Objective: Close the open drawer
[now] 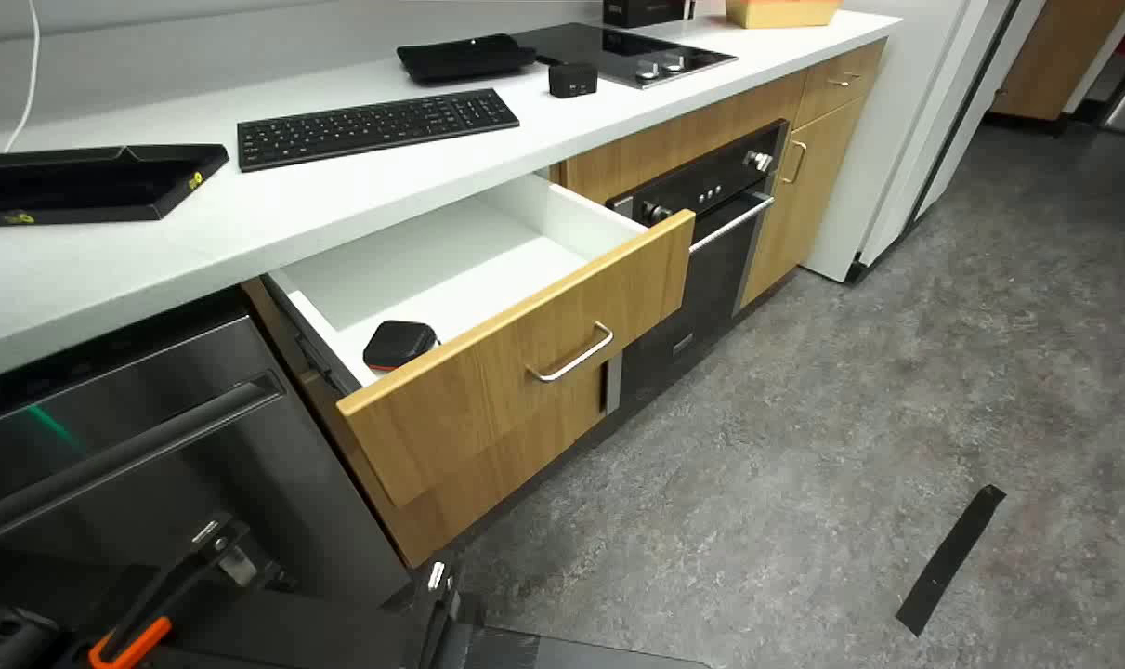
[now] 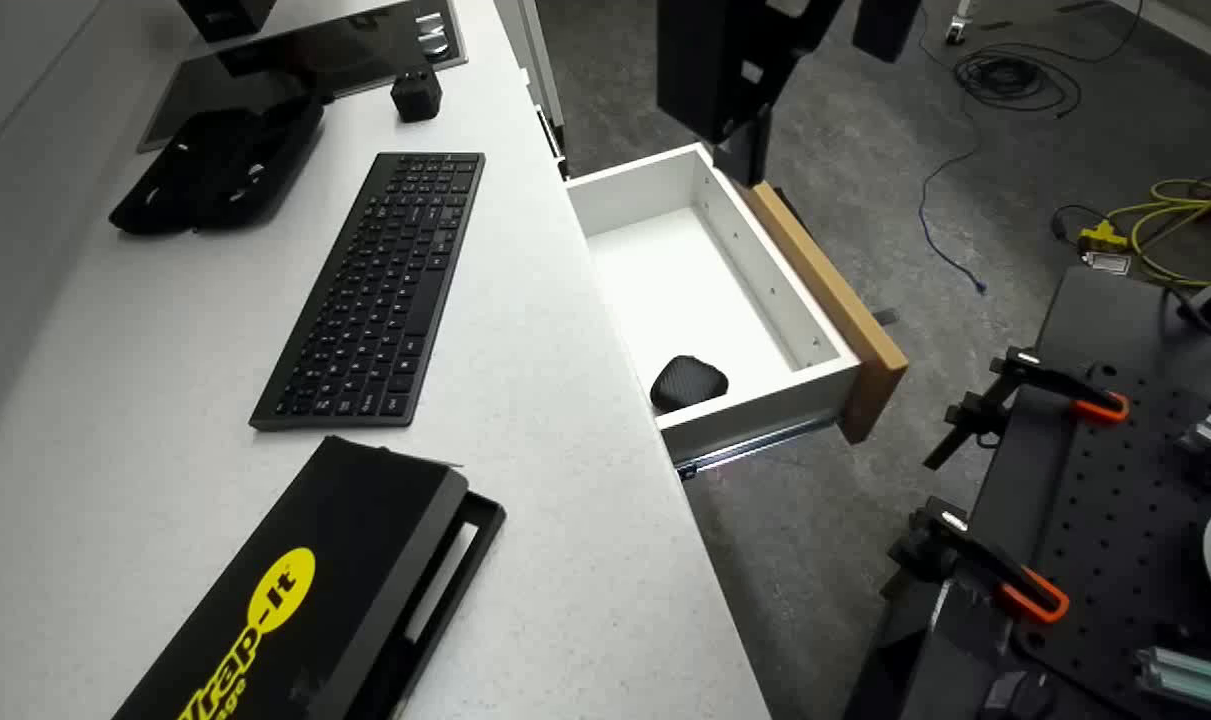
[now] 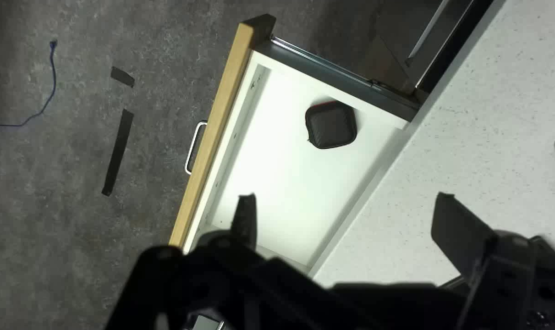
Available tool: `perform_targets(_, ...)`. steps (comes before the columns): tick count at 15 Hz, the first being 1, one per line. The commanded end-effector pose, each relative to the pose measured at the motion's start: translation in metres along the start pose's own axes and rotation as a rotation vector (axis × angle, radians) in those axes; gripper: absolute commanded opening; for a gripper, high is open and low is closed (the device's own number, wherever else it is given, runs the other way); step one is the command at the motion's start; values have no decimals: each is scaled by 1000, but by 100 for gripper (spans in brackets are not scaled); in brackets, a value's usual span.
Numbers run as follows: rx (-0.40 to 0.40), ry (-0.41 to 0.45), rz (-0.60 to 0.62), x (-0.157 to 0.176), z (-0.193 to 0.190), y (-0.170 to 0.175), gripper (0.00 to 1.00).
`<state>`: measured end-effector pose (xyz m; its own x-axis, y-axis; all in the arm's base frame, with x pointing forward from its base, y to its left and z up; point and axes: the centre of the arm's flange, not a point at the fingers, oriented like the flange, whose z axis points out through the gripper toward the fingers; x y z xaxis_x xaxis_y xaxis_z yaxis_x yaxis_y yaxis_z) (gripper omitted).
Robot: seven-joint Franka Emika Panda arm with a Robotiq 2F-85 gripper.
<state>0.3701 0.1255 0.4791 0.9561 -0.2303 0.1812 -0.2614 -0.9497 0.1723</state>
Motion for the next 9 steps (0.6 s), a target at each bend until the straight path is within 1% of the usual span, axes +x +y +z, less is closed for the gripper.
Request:
perform_targets(1, 0, -1, 0, 0, 1, 0, 100)
perform_targets(3, 0, -1, 0, 0, 1, 0, 100)
perform_targets(4, 17, -20, -15, 1, 2, 2, 100)
perform_targets(5, 53, -39, -46, 2, 6, 10, 100)
perform_targets(7, 95, -59, -82, 10, 20, 33, 100)
perform_targets(9, 125, -70, -84, 22, 47, 72, 100)
